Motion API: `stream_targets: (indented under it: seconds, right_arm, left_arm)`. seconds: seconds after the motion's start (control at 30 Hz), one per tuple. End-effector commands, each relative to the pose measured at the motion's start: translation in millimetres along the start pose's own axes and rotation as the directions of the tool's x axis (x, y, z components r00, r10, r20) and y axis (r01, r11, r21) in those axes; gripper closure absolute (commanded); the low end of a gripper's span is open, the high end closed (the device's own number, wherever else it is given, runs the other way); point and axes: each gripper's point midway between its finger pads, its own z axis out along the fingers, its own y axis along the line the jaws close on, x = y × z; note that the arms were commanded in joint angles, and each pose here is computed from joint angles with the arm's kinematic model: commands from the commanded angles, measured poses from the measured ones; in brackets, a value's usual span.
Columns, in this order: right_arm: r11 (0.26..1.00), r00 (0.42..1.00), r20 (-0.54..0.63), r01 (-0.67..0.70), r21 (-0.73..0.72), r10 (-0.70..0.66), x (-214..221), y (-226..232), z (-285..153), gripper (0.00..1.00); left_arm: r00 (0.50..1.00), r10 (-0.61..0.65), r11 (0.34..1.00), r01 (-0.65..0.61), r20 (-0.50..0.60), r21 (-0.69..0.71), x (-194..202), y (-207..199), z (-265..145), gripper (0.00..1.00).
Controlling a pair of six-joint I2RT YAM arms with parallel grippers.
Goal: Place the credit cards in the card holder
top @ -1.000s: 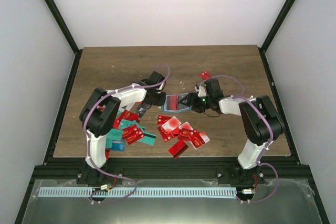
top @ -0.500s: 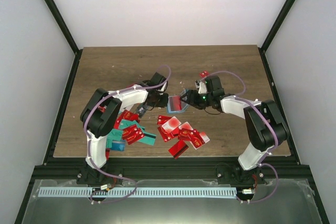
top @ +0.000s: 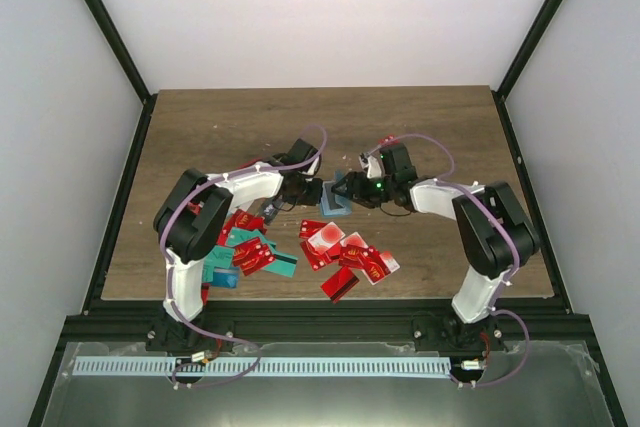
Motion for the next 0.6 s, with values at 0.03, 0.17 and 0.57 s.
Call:
stream_targets:
  seconds: [0.03, 0.17, 0.57]
  right_arm:
    - [0.997, 1.0, -0.022, 0.011, -0.07, -0.012, -4, 11, 14, 0.39]
    - [0.996, 1.0, -0.028, 0.011, -0.092, -0.013, -4, 13, 19, 0.4]
    - [0.999, 1.0, -0.021, 0.006, -0.04, -0.007, -12, -6, 34, 0.55]
  left_arm:
    - [1.0, 0.008, 0.999, -0.009, 0.014, 0.039, -1, -11, -5, 0.85]
    - [1.0, 0.017, 0.997, -0.018, 0.015, 0.075, -1, -17, -6, 0.84]
    - [0.999, 0.035, 0.989, -0.037, 0.014, 0.144, 1, -28, -6, 0.85]
